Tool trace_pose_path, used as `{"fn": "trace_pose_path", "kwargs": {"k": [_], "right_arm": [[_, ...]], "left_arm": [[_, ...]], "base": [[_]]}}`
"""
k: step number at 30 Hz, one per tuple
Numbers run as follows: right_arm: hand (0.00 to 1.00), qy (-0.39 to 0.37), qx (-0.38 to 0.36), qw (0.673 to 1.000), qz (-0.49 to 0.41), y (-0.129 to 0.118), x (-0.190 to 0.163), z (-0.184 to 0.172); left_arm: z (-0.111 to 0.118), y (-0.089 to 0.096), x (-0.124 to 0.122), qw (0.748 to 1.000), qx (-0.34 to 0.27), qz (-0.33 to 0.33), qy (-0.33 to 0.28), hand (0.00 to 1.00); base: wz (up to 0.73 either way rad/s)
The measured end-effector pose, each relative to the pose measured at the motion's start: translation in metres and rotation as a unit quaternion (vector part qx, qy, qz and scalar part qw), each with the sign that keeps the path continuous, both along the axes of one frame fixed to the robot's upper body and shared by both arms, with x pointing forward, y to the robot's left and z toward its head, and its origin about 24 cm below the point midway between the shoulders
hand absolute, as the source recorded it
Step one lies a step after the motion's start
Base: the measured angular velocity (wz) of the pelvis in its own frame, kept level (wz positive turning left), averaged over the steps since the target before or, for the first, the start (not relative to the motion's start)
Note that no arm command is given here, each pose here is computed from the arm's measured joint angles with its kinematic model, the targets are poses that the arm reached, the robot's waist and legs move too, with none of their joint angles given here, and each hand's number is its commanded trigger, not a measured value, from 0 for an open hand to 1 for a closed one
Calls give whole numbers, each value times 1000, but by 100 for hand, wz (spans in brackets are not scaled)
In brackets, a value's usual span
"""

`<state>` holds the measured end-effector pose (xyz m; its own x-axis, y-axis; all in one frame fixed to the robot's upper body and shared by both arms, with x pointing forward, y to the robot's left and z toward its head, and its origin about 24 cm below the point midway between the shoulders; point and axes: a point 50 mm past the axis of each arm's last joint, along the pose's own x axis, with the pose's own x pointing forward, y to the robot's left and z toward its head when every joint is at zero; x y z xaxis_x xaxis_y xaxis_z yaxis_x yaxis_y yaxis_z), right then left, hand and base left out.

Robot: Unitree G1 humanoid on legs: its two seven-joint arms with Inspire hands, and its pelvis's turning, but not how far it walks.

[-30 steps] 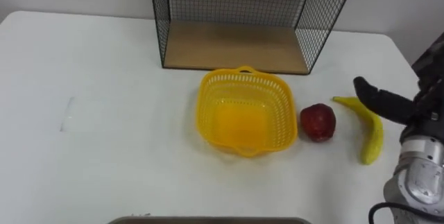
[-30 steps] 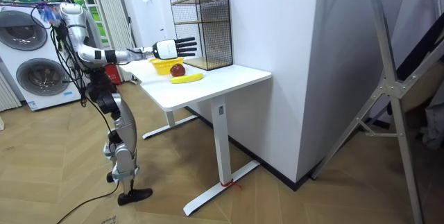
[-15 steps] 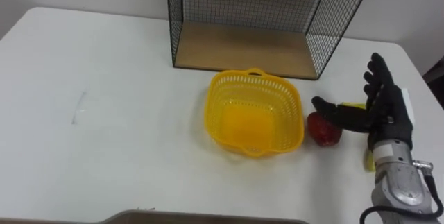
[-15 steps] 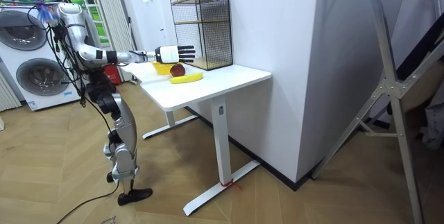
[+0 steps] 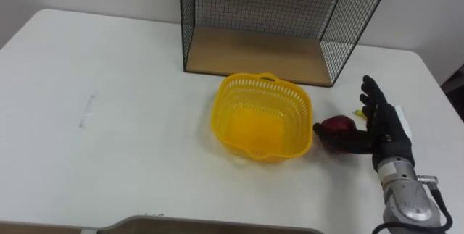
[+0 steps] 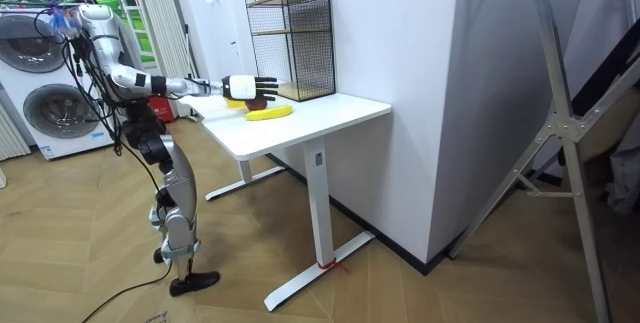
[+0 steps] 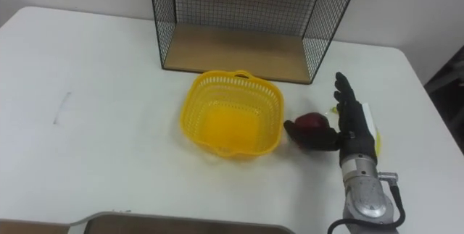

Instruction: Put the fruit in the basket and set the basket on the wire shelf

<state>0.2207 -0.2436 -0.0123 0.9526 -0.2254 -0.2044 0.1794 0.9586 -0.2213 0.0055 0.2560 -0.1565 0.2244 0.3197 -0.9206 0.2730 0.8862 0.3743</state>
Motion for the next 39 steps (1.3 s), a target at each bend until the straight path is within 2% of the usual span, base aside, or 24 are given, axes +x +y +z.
{"fn": "trace_pose_path", "kwargs": {"k": [24,29,39], "right_arm": [[0,6,-19,1000,6,0,0,-1],[0,54,-33,998,2,-6,-9,-20],[0,88,-94,991,33,-7,-9,-30]], "left_arm": [[-1,-1,1,1000,-6,1,5,0],[-2,-1,-2,1000,-6,2,9,0],[-4,-2,-11,999,-12,6,33,0]], "base": [[0],[6],[6]]}}
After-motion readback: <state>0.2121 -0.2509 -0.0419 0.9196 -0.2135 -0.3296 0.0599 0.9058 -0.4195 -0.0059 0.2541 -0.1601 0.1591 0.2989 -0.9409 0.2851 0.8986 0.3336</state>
